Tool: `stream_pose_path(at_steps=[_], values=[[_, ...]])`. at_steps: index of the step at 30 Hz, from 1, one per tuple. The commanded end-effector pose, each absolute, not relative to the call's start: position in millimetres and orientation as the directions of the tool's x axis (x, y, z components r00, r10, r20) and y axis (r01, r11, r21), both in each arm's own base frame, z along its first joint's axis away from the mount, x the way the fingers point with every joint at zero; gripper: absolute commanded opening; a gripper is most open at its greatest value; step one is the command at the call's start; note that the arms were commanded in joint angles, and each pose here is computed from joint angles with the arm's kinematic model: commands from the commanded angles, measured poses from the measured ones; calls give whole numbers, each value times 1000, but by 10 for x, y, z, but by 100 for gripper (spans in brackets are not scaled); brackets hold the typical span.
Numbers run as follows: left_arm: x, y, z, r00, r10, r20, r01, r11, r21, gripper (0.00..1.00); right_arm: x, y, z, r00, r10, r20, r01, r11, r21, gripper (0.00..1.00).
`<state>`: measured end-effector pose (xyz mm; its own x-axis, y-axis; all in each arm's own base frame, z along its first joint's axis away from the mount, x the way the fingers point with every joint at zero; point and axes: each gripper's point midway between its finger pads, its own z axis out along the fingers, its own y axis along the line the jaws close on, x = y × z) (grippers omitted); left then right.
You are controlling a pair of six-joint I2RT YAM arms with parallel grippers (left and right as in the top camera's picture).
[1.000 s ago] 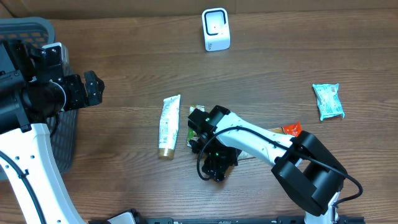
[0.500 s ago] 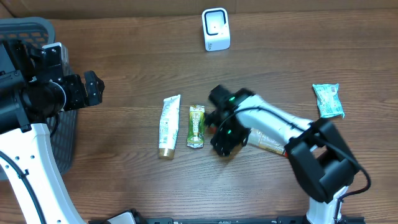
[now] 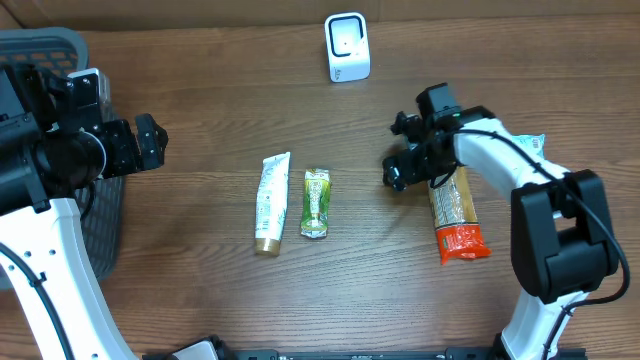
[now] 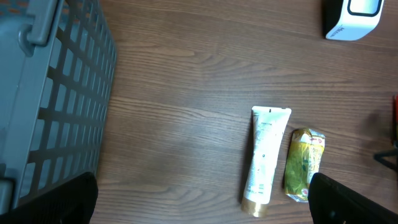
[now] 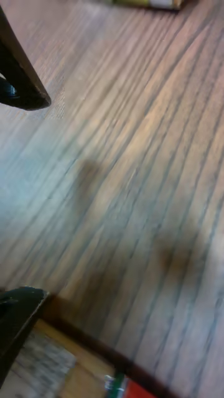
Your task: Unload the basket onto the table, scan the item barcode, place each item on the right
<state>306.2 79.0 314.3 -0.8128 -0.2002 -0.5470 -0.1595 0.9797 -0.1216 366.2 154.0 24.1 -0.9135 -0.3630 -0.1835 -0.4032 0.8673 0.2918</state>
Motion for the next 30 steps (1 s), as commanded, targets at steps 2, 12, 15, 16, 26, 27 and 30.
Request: stream_pose_path(at_steps=[2, 12, 15, 16, 26, 27, 30], values=[[3080, 780, 3186, -808, -186, -560, -141, 982, -123, 99, 3946, 1670, 1006, -892, -313, -328, -428, 817, 387, 91], [3080, 779, 3186, -808, -185, -560, -140, 982, -123, 100, 3786, 815, 1398, -990, 24, -139, -22, 948, 318, 85], [3080, 779, 3186, -808, -186, -560, -140, 982, -123, 100, 3678, 683, 1201, -995, 57, -84, 28, 948, 316, 85], [3080, 779, 3186, -808, -185, -560, -140, 982, -123, 100, 3651, 655, 1144, -995, 65, -72, 39, 948, 315, 85], [3080, 779, 3186, -808, -186, -560, -140, 982, -123, 100, 3287, 469, 494, -995, 96, 33, 102, 947, 305, 85], [3080, 779, 3186, -808, -186, -560, -140, 982, -123, 100, 3251, 470, 453, -996, 86, 39, 94, 948, 305, 85], [3080, 779, 3186, -808, -185, -560, -140, 982, -123, 99, 3147, 466, 335, -996, 73, 59, 87, 950, 301, 85]])
